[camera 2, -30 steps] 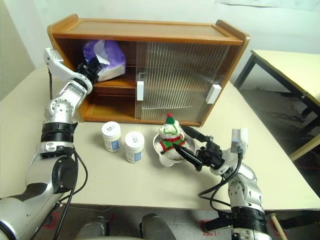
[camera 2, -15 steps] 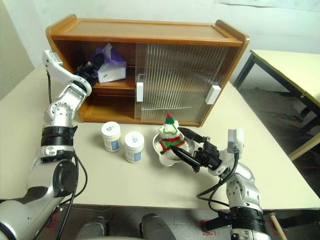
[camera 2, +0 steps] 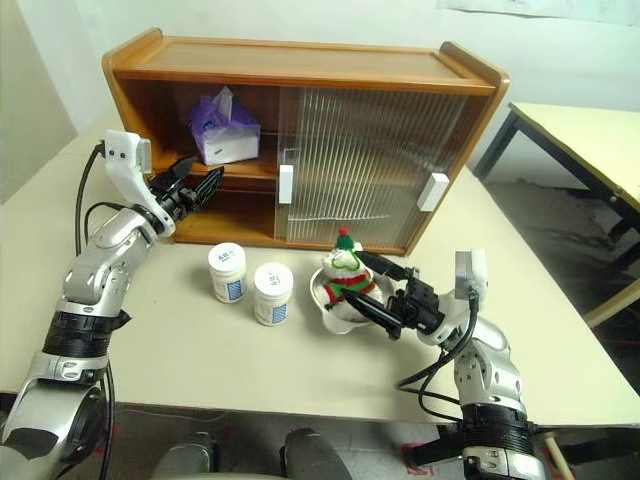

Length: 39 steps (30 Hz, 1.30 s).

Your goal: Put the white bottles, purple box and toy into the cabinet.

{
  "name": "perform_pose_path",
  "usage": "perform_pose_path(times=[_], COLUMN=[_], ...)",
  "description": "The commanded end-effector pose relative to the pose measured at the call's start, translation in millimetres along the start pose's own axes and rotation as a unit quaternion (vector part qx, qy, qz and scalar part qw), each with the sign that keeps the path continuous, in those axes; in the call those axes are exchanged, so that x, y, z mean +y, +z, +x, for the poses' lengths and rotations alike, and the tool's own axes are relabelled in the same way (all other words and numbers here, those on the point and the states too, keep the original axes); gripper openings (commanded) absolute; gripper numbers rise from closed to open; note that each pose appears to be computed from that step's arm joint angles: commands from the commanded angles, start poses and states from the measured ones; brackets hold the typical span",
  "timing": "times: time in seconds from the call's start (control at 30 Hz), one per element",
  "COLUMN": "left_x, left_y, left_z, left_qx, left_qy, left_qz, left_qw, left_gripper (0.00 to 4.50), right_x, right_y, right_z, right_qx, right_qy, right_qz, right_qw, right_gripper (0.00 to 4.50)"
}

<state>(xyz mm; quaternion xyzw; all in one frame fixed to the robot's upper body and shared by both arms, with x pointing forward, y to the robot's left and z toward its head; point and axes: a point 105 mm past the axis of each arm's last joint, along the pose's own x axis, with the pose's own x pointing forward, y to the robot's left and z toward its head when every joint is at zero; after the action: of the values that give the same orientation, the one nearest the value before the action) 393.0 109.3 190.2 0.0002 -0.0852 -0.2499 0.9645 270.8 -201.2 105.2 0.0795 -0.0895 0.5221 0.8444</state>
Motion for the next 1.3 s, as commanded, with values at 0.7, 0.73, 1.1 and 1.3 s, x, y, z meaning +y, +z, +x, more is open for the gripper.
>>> perform_pose_path(times=[0.7, 0.73, 1.1, 1.3], left_x=[33.9, 32.6, -3.4, -7.8], left_y=[2.9, 4.9, 26.8, 7.3], left_z=[48.0, 48.0, 0.0, -50.5], left_qx=[0.01, 0.006, -0.06, -0.03], left_qy=[0.04, 0.037, -0.066, -0.159], left_qz=[0.075, 0.076, 0.072, 0.062], left_qw=[0.996, 0.996, 0.993, 0.985], left_gripper=[0.04, 0.04, 1.69, 3.81], right_x=[9.4, 9.3, 8.4, 7.7], right_y=[-8.0, -7.9, -7.7, -9.0], right_z=[-1.5, -1.4, -0.9, 1.4], right_qx=[0.013, 0.012, 0.013, 0.016], right_qy=[-0.009, -0.009, -0.005, 0.004], right_qz=[0.008, 0.008, 0.011, 0.017], right_qw=[1.0, 1.0, 1.0, 1.0], right_gripper=[4.5, 4.5, 4.5, 4.5])
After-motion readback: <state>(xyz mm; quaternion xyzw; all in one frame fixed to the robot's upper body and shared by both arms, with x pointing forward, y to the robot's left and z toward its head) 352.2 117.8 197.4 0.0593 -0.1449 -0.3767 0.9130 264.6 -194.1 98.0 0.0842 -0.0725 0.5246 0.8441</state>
